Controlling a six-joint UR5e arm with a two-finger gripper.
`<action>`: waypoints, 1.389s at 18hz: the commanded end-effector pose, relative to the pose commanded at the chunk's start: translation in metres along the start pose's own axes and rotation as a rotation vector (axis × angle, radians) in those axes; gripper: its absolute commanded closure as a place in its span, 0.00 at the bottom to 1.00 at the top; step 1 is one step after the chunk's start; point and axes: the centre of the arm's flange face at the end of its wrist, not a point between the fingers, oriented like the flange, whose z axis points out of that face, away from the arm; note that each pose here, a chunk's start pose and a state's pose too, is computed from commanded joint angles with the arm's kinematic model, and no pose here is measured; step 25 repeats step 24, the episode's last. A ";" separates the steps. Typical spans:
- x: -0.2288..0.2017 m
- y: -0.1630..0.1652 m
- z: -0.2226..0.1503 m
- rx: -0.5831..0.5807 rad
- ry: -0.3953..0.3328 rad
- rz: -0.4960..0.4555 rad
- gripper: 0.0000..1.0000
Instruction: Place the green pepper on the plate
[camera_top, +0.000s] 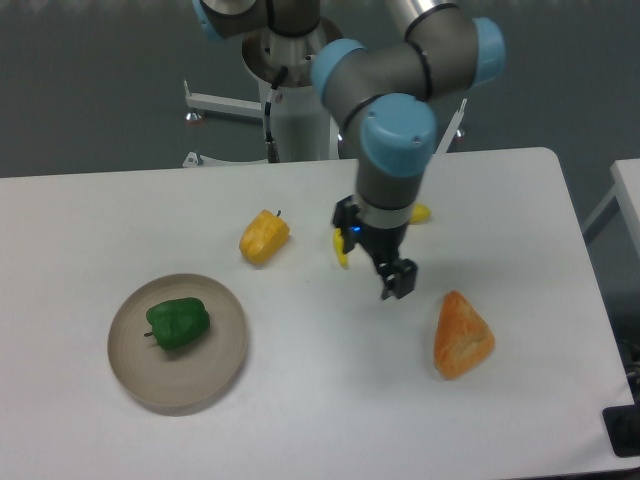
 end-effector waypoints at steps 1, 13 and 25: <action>0.000 0.000 0.001 -0.005 0.001 0.003 0.00; -0.013 0.026 -0.005 0.031 -0.022 0.038 0.00; -0.013 0.022 -0.003 0.028 -0.021 0.044 0.00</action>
